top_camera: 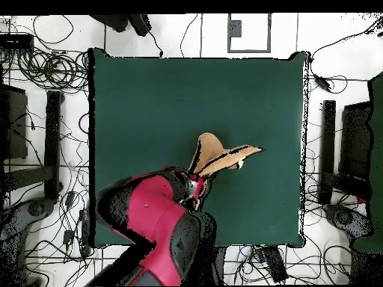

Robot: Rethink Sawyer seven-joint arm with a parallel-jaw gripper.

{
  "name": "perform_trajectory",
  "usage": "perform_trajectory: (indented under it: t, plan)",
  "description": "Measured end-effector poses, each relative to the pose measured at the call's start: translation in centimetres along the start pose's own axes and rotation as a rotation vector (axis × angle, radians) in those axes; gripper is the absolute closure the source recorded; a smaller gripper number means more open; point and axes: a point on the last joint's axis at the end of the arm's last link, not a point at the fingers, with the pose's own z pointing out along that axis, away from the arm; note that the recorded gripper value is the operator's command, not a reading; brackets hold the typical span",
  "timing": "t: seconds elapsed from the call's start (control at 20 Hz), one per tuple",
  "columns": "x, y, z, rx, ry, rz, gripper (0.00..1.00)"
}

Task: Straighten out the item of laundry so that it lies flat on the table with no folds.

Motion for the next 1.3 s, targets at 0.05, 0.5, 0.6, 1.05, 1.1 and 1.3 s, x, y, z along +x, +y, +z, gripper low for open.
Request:
perform_trajectory:
  t: [0.05,0.5,0.6,1.05,1.1,1.3]
  plan:
    - [0.4,0.5,-0.5,-0.004,0.024,-0.005,1.00]
    - [0.0,2.5,-2.1,-0.064,0.046,0.129,1.00]
    - [-0.3,2.7,-2.2,-0.067,0.042,0.158,1.00]
    - [-1.5,3.4,-3.0,-0.078,0.017,0.220,1.00]
    - [-1.7,3.4,-3.1,-0.074,0.009,0.210,1.00]
    - [-2.7,2.4,-2.4,-0.044,-0.010,0.166,1.00]
